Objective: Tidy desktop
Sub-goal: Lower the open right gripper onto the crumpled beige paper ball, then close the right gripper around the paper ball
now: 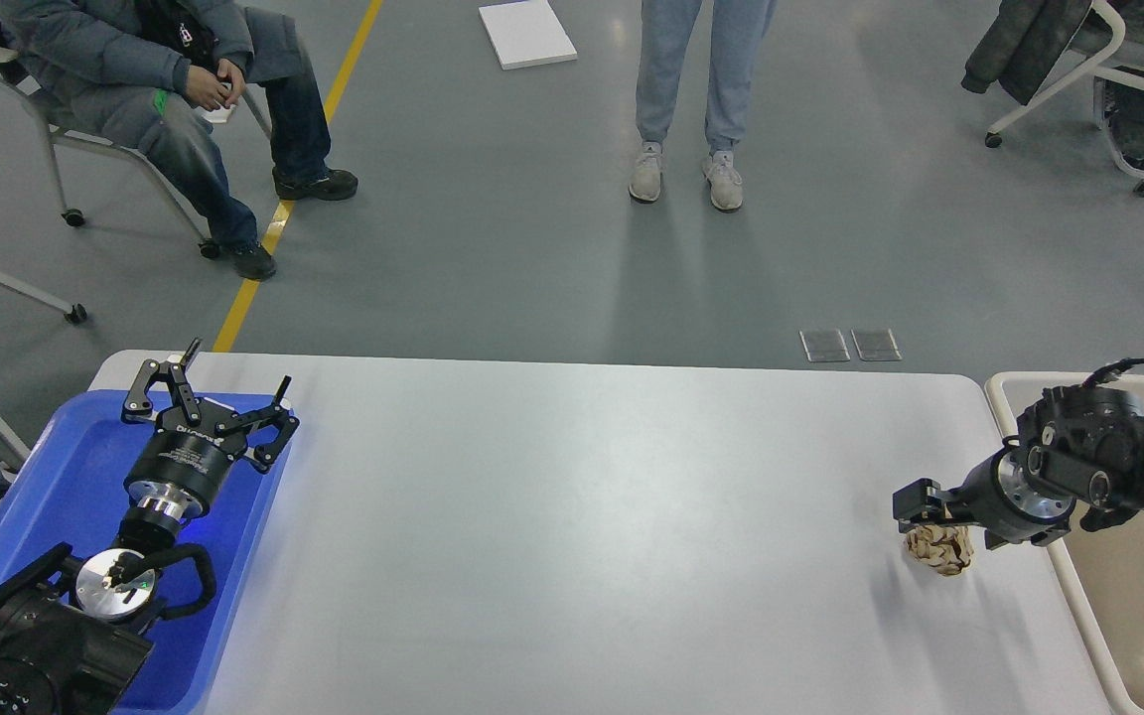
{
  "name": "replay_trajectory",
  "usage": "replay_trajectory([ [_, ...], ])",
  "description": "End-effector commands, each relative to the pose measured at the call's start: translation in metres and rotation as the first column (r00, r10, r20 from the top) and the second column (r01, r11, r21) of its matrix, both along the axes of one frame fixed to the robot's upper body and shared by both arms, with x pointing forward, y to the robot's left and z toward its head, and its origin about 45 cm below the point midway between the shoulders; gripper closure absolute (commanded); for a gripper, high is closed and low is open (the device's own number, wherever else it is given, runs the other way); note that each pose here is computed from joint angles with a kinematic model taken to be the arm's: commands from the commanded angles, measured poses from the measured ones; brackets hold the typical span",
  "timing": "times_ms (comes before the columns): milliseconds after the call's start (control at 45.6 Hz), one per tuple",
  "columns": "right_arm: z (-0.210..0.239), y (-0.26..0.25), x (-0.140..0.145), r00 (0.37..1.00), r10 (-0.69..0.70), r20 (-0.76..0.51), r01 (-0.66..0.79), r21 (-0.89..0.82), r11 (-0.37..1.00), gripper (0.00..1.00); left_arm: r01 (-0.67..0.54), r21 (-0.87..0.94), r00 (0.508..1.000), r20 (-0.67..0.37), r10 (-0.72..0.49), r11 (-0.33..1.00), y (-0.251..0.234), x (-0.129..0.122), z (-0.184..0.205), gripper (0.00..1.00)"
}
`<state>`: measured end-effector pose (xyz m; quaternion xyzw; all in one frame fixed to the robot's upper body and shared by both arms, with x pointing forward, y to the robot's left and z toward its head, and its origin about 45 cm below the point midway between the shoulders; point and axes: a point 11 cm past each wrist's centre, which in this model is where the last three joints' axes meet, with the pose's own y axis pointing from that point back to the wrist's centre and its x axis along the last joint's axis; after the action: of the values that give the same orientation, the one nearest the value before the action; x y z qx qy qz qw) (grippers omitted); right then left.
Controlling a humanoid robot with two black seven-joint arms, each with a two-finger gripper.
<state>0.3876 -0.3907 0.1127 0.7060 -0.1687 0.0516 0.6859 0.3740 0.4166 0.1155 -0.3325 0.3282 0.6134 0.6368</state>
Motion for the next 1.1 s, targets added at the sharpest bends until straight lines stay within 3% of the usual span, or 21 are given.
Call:
replay_trajectory([
  [0, -0.009, -0.002, -0.004, 1.000, 0.008, 0.017, -0.008, -0.010, 1.000, 0.00, 0.000, 0.000, 1.000, 0.000, 0.000, 1.000, 0.000, 0.000, 0.000, 0.00],
  [1075, -0.027, -0.015, -0.010, 0.999, 0.009, 0.046, -0.006, -0.067, 0.998, 0.04, 0.000, 0.000, 1.000, 0.000, 0.000, 1.000, 0.000, 0.000, 0.000, 0.00],
])
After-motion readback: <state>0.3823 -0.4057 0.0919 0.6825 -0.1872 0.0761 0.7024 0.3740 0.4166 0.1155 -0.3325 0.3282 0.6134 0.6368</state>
